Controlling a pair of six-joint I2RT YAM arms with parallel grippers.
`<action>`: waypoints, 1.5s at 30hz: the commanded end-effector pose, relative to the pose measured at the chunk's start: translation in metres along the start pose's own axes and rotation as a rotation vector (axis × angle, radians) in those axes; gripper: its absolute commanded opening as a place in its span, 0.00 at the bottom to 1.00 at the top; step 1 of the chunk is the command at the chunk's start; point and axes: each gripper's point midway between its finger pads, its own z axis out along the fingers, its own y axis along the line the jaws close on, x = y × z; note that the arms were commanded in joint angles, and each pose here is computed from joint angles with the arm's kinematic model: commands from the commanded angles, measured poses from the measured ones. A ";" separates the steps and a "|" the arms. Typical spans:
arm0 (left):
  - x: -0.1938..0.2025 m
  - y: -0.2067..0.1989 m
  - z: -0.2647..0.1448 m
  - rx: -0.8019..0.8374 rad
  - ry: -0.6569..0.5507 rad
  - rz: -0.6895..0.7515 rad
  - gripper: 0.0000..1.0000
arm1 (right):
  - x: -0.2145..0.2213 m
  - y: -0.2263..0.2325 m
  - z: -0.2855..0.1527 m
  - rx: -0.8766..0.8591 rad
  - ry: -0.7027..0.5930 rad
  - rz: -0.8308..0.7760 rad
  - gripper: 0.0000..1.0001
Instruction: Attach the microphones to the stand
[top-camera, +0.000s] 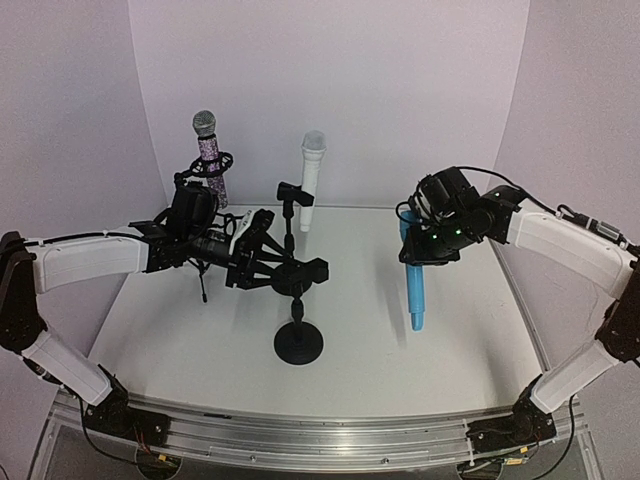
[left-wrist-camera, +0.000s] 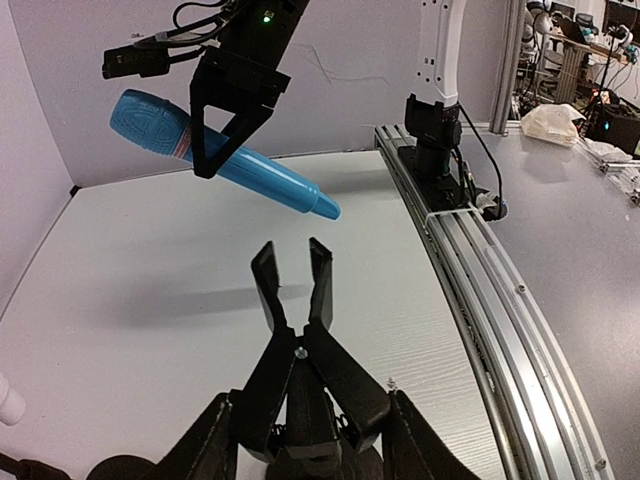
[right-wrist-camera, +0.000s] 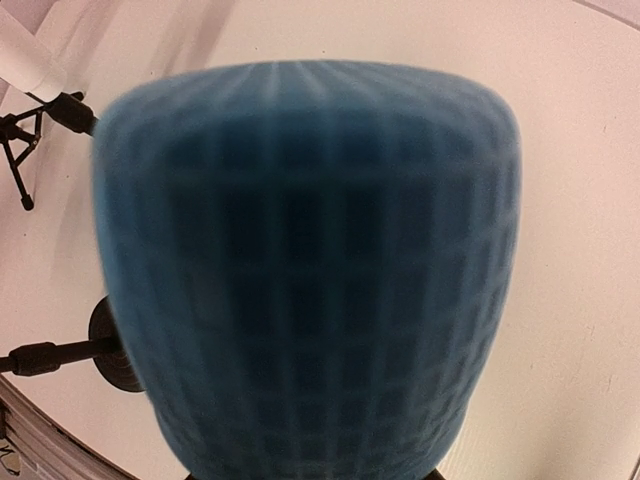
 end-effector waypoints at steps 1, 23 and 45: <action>-0.013 -0.003 -0.001 0.021 -0.026 0.053 0.40 | -0.013 0.009 -0.016 -0.045 -0.067 -0.009 0.00; -0.014 -0.013 -0.003 0.059 -0.042 0.081 0.00 | -0.037 0.189 -0.104 -0.679 -0.720 -0.588 0.00; -0.014 -0.008 -0.001 0.050 -0.045 0.051 0.00 | -0.016 0.203 -0.081 -0.798 -0.738 -0.579 0.00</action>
